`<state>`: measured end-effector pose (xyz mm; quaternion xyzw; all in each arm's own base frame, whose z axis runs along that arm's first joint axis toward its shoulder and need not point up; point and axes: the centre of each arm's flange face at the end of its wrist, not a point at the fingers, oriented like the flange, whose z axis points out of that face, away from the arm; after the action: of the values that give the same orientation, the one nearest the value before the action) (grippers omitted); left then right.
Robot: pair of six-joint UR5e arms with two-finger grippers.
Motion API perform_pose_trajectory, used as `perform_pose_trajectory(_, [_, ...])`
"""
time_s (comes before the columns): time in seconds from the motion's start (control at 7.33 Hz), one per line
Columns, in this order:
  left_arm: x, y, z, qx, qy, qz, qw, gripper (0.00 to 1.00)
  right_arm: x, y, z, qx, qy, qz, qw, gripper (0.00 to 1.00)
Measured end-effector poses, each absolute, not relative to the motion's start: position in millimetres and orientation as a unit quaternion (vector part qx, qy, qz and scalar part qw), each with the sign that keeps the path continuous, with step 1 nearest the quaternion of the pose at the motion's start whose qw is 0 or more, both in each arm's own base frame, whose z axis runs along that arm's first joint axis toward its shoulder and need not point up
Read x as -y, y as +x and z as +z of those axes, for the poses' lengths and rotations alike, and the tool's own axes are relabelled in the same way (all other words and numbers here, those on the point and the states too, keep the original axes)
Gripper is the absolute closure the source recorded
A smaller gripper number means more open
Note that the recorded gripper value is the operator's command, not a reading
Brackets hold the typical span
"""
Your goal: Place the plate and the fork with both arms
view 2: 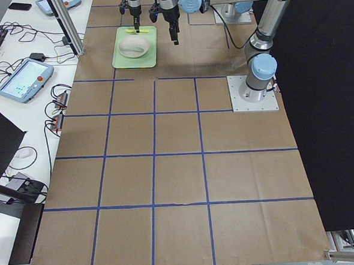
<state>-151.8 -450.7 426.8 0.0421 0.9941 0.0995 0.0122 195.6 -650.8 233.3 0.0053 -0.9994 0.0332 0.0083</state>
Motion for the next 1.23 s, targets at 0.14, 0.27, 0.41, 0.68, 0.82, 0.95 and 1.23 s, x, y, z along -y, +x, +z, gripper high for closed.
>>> perform_pose_trajectory(0.14, [450.8,-151.8,426.2,-0.994,0.042,0.1,0.012,0.0,642.0,190.5,260.9,0.999,0.017,0.031,0.011,0.0])
perform_pose_trajectory(0.27, [452.0,-151.9,424.4,-0.994,0.04,0.1,0.012,0.0,628.6,178.5,295.3,0.999,0.026,0.023,0.013,0.0])
perform_pose_trajectory(0.41, [454.6,-152.1,422.4,-0.994,0.04,0.097,0.012,0.0,610.6,161.5,330.6,0.999,0.034,0.008,0.014,0.0])
perform_pose_trajectory(0.68, [457.3,-152.1,422.0,-0.995,0.041,0.09,0.012,0.0,564.3,131.2,396.2,0.999,0.031,-0.017,0.013,0.0])
perform_pose_trajectory(0.82, [457.5,-152.3,421.6,-0.995,0.041,0.089,0.012,0.0,539.5,126.9,423.8,0.999,0.029,-0.028,0.01,0.0])
perform_pose_trajectory(0.95, [457.8,-152.4,421.0,-0.995,0.041,0.089,0.012,0.0,515.8,127.6,448.3,0.999,0.028,-0.033,0.009,0.0])
perform_pose_trajectory(1.23, [457.6,-152.5,421.1,-0.995,0.042,0.089,0.012,0.0,486.2,129.5,474.0,0.999,0.025,-0.038,0.011,0.0])
